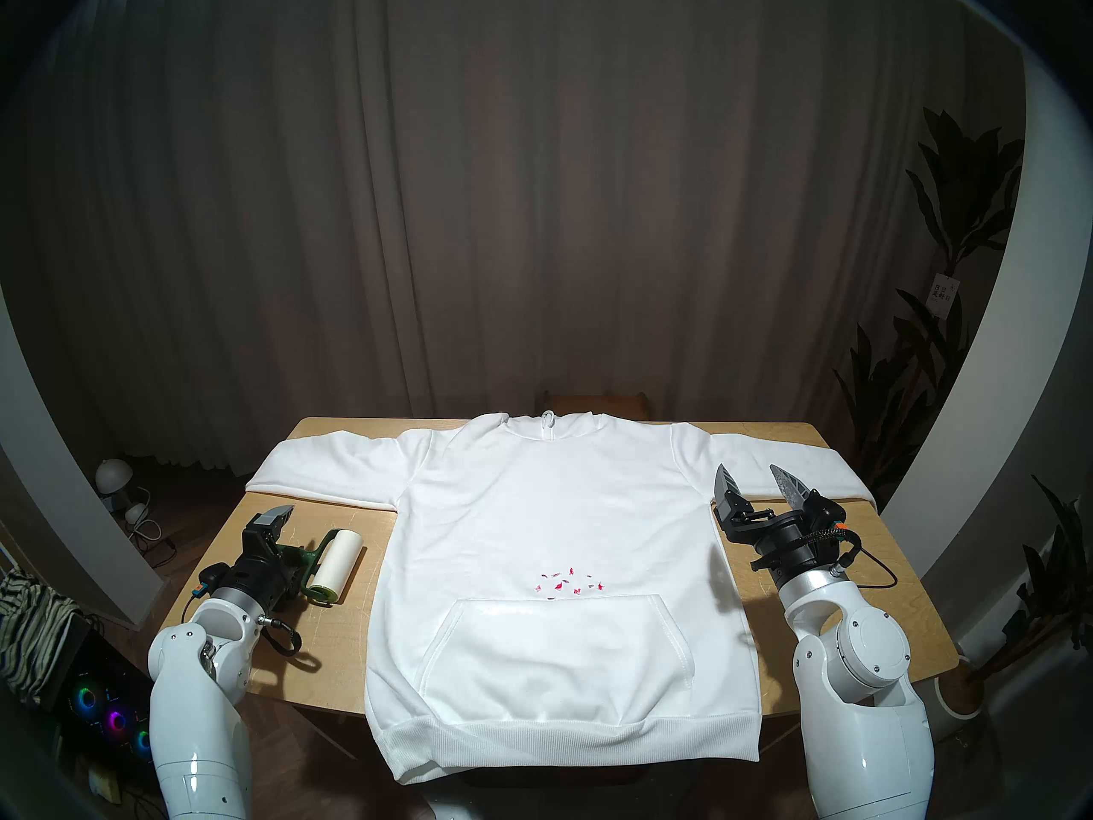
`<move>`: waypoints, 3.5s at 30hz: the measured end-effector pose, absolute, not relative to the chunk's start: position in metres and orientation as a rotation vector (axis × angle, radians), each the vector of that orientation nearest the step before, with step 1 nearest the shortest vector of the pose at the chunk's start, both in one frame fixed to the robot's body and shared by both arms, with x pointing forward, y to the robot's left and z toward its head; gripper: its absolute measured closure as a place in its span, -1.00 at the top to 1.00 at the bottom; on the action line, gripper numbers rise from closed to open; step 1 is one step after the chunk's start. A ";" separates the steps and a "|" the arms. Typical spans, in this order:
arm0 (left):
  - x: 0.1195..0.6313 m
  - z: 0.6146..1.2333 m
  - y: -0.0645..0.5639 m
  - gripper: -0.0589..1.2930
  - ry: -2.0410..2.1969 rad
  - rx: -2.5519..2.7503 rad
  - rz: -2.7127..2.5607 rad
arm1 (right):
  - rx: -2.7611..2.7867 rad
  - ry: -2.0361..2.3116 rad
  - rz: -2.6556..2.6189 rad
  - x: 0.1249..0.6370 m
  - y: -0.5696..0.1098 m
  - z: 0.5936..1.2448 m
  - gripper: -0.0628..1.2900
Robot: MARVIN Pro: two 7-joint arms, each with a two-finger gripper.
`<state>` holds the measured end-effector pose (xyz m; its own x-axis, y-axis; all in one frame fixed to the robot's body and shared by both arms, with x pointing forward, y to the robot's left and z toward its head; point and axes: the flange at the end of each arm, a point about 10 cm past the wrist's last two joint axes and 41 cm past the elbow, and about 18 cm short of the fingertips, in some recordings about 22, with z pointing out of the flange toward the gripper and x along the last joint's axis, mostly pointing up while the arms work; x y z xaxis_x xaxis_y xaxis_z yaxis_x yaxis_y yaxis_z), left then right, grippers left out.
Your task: Use the fur roller to clean a top
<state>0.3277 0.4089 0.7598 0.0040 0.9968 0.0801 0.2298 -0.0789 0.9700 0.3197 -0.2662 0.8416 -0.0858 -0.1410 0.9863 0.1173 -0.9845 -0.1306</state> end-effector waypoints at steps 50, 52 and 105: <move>0.319 0.764 0.379 -0.57 1.143 1.382 1.178 | -2.002 0.023 -2.200 0.320 -0.267 0.841 0.90; 0.320 0.773 0.371 -0.57 1.094 1.357 1.191 | -2.003 0.023 -2.201 0.320 -0.267 0.841 0.90; 0.291 0.820 0.136 -0.58 0.797 1.489 1.499 | -2.194 -0.149 -2.082 0.309 -0.293 0.756 0.90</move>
<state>0.2905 0.1362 0.8199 0.0758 0.8934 0.4428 -0.1323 -0.4312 0.8925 0.3093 -0.2926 0.7557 0.0531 -0.0066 0.9986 0.1490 -0.9887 -0.0144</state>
